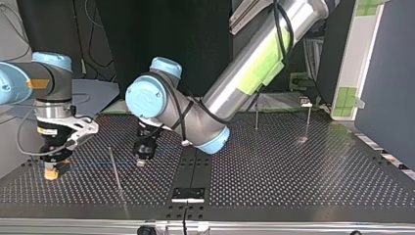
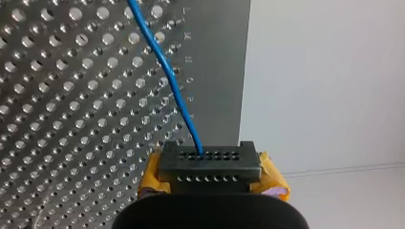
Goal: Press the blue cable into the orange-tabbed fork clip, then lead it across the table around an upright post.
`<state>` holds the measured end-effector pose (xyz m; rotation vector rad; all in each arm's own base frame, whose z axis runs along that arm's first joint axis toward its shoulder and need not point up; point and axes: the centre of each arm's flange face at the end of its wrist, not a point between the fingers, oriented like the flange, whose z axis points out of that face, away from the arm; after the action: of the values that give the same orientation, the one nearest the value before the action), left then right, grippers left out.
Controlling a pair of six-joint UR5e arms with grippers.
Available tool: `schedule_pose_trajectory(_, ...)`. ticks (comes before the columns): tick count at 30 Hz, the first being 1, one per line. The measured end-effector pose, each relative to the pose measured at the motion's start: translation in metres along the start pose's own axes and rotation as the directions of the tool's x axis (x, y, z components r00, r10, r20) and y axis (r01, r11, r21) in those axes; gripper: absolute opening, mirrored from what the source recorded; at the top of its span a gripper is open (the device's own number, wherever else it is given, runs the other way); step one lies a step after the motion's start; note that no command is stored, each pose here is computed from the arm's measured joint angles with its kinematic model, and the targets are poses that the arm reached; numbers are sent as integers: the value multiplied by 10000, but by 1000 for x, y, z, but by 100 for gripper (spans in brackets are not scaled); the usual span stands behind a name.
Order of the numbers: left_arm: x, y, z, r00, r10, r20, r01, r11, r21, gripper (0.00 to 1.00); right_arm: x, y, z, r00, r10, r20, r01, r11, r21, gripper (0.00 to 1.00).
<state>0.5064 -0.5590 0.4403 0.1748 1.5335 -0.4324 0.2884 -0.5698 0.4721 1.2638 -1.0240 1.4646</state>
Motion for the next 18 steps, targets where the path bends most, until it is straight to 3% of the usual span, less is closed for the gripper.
schedule_pose_trajectory(10, 27, -13, 22, 9999, -87, -52, 88, 9999, 127, 0, -17, 18, 13, 9995, 180, 249, -189, 9992, 359, 0)
schedule_pose_trajectory(18, 16, -17, 33, 9992, -230, 334, 225, 9996, 163, 0, -31, 31, 24, 9982, 416, 422, -447, 9961, 763, 0)
